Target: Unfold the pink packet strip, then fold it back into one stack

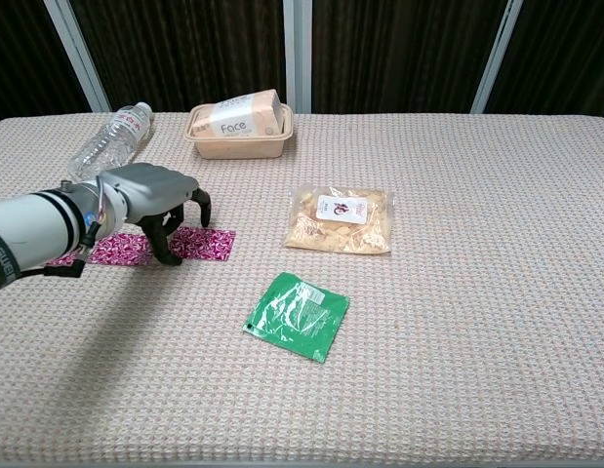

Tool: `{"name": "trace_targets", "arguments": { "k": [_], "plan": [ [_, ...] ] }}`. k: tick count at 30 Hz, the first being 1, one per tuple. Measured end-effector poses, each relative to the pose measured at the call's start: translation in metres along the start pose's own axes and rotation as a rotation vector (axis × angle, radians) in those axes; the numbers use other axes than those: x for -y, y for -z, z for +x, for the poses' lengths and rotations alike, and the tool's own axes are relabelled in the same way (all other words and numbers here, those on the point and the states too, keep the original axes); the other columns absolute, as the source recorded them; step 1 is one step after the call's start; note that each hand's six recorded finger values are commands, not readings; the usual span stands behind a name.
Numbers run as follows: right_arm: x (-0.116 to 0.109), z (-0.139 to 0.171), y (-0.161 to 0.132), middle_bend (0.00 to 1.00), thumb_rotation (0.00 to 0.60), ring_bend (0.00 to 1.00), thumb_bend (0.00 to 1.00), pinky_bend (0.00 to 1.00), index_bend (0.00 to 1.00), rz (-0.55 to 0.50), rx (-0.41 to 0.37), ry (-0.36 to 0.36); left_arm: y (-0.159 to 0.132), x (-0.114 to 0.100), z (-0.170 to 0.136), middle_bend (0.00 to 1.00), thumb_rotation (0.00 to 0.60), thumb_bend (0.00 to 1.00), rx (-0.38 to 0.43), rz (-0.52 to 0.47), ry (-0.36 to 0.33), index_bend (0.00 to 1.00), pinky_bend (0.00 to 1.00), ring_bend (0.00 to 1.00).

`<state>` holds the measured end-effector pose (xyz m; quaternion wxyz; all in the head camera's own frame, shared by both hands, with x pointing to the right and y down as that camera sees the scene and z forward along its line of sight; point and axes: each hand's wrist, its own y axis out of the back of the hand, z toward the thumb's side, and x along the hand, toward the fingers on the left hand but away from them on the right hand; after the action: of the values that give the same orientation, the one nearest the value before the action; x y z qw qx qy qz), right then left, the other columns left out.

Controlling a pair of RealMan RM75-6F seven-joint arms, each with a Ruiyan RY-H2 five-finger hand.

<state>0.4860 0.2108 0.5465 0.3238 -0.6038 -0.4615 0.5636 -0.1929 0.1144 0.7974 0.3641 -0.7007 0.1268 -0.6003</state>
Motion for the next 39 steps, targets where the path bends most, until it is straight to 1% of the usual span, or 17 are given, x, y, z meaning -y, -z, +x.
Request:
{"name": "trace_targets", "arguments": {
  "k": [12, 18, 22, 28, 34, 37, 39],
  "plan": [
    [0.000, 0.000, -0.001, 0.13, 0.600, 0.03, 0.09, 0.03, 0.11, 0.002, 0.001, -0.002, 0.000, 0.001, 0.000, 0.90, 0.600, 0.24, 0.004, 0.002, -0.021, 0.47, 0.89, 0.84],
    [-0.001, 0.000, -0.002, 0.13, 0.600, 0.03, 0.09, 0.03, 0.11, 0.001, -0.001, 0.000, 0.001, -0.001, -0.002, 0.90, 0.600, 0.24, 0.005, -0.007, -0.038, 0.48, 0.89, 0.84],
    [0.000, 0.000, -0.002, 0.13, 0.600, 0.03, 0.09, 0.03, 0.11, 0.000, -0.002, 0.000, 0.002, -0.005, -0.005, 0.90, 0.600, 0.24, 0.004, -0.017, -0.047, 0.48, 0.89, 0.84],
    [-0.001, -0.001, -0.003, 0.13, 0.600, 0.03, 0.09, 0.03, 0.11, -0.002, -0.006, 0.001, 0.010, -0.016, -0.011, 0.90, 0.600, 0.24, -0.003, -0.027, -0.070, 0.47, 0.89, 0.84],
    [0.000, -0.003, -0.005, 0.13, 0.600, 0.03, 0.09, 0.03, 0.11, -0.004, -0.015, -0.001, 0.031, -0.027, -0.025, 0.90, 0.600, 0.24, -0.039, -0.046, -0.095, 0.47, 0.89, 0.84],
    [0.000, -0.004, -0.007, 0.13, 0.600, 0.03, 0.09, 0.03, 0.11, -0.005, -0.021, -0.003, 0.051, -0.030, -0.034, 0.89, 0.600, 0.24, -0.079, -0.056, -0.109, 0.47, 0.89, 0.84],
    [0.001, -0.005, -0.008, 0.13, 0.600, 0.03, 0.09, 0.03, 0.11, -0.006, -0.024, -0.003, 0.068, -0.027, -0.043, 0.89, 0.600, 0.24, -0.113, -0.051, -0.111, 0.47, 0.89, 0.84]
  ]
}}
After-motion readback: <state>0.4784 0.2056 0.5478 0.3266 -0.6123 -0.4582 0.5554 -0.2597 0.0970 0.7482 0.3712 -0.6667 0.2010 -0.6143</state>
